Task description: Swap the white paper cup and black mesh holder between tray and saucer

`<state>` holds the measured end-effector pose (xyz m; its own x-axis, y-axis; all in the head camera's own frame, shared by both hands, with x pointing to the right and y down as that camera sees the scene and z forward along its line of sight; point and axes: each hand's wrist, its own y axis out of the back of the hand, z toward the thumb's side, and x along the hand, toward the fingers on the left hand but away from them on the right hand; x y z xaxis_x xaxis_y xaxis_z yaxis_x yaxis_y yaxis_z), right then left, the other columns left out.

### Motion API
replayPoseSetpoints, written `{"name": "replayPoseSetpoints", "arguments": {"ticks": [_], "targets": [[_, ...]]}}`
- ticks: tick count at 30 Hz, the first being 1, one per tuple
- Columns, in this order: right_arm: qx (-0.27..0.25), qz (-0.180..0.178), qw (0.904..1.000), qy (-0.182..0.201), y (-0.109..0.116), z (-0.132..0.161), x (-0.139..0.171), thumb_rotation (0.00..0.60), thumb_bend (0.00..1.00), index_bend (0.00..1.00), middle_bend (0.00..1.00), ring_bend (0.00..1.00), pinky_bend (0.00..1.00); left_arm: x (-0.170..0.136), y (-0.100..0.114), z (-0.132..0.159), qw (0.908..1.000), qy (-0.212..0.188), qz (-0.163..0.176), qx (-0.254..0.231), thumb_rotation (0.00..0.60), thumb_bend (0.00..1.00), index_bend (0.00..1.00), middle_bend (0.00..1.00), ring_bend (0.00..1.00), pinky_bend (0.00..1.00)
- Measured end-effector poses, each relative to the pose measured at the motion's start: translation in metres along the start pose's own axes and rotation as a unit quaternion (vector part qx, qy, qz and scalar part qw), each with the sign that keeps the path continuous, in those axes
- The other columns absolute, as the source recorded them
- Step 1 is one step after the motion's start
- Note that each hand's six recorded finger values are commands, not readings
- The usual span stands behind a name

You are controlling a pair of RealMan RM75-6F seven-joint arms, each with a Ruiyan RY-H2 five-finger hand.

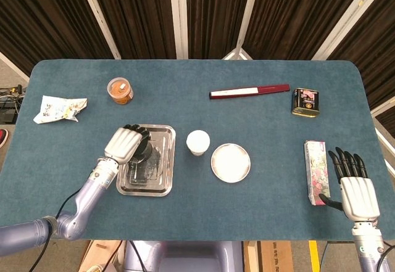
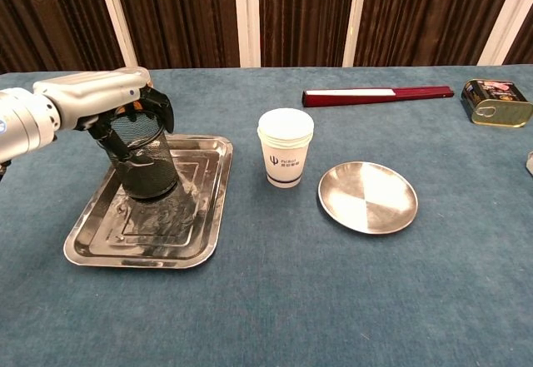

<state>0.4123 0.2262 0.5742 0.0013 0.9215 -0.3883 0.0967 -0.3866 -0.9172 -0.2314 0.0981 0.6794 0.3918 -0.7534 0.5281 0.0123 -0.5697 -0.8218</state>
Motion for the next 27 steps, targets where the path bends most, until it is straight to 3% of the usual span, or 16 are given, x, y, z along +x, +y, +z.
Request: {"name": "replayPoseSetpoints", "arguments": {"ticks": [10,20,27], "targets": [[-0.007,-0.002,0.9999,-0.009,0.002,-0.004,-0.001,0.6,0.0,0.0,0.0,0.0,0.0,-0.011,0.015,0.03,0.9987,-0.042,0.007,-0.028,0.6,0.54,0.45,0.38,0.31,0.38],[-0.012,-0.006,0.9997,-0.02,0.005,-0.009,-0.003,0.6,0.0,0.0,0.0,0.0,0.0,-0.034,0.022,0.096,0.9896,-0.117,-0.058,-0.06,0.6,0.53,0.45,0.36,0.31,0.37],[-0.014,-0.012,0.9995,-0.024,0.008,-0.013,-0.003,0.6,0.0,0.0,0.0,0.0,0.0,-0.025,0.013,0.138,0.9862,-0.144,-0.065,-0.051,0.6,0.53,0.45,0.35,0.31,0.36]]}}
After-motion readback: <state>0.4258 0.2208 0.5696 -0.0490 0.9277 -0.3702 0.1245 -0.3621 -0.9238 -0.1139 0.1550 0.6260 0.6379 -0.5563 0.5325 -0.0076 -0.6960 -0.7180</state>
